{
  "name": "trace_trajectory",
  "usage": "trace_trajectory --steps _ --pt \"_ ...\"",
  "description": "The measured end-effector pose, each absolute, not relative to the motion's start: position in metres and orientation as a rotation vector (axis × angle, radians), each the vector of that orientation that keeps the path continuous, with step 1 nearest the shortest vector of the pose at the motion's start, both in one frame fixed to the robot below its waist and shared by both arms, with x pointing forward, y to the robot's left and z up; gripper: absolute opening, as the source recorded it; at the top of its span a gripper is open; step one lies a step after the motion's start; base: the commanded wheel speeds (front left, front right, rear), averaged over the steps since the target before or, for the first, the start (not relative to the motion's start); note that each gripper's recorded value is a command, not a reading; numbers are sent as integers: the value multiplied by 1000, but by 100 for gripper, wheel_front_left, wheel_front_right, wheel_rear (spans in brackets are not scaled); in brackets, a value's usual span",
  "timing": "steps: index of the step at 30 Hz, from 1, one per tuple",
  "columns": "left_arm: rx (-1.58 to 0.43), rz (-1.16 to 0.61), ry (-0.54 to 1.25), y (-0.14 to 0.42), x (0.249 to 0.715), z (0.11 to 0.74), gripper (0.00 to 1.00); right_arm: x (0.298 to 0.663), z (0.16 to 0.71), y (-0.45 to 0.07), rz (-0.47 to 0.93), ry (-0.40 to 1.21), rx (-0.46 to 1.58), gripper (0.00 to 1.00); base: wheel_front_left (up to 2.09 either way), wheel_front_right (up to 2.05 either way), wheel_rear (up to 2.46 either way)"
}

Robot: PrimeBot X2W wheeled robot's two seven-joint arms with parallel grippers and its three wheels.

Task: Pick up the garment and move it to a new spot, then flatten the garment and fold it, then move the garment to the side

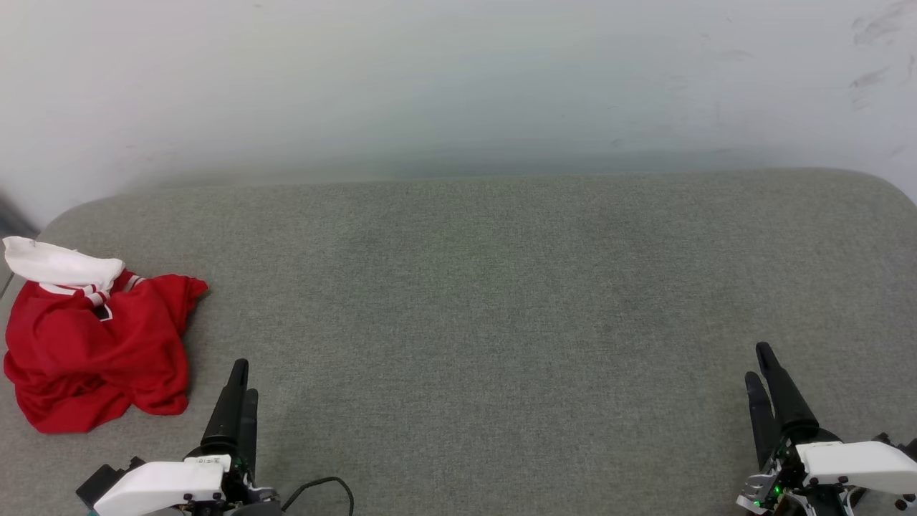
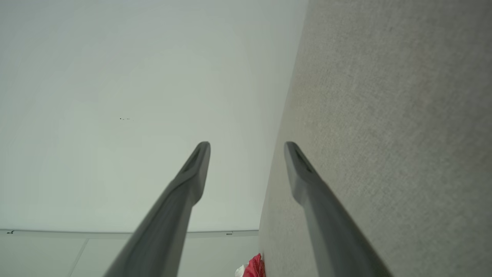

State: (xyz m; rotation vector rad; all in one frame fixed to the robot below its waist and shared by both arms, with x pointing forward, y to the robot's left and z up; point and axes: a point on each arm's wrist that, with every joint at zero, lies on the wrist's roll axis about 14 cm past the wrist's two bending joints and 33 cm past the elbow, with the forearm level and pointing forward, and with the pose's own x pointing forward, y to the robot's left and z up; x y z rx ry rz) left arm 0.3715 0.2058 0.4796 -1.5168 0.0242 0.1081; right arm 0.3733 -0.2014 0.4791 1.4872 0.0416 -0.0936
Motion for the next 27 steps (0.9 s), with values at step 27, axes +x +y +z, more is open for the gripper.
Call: trace_trajectory --steps 27 --pt "-1025 147 -184 251 370 530 100 383 538 -204 -4 -117 787 100 0 0 0"
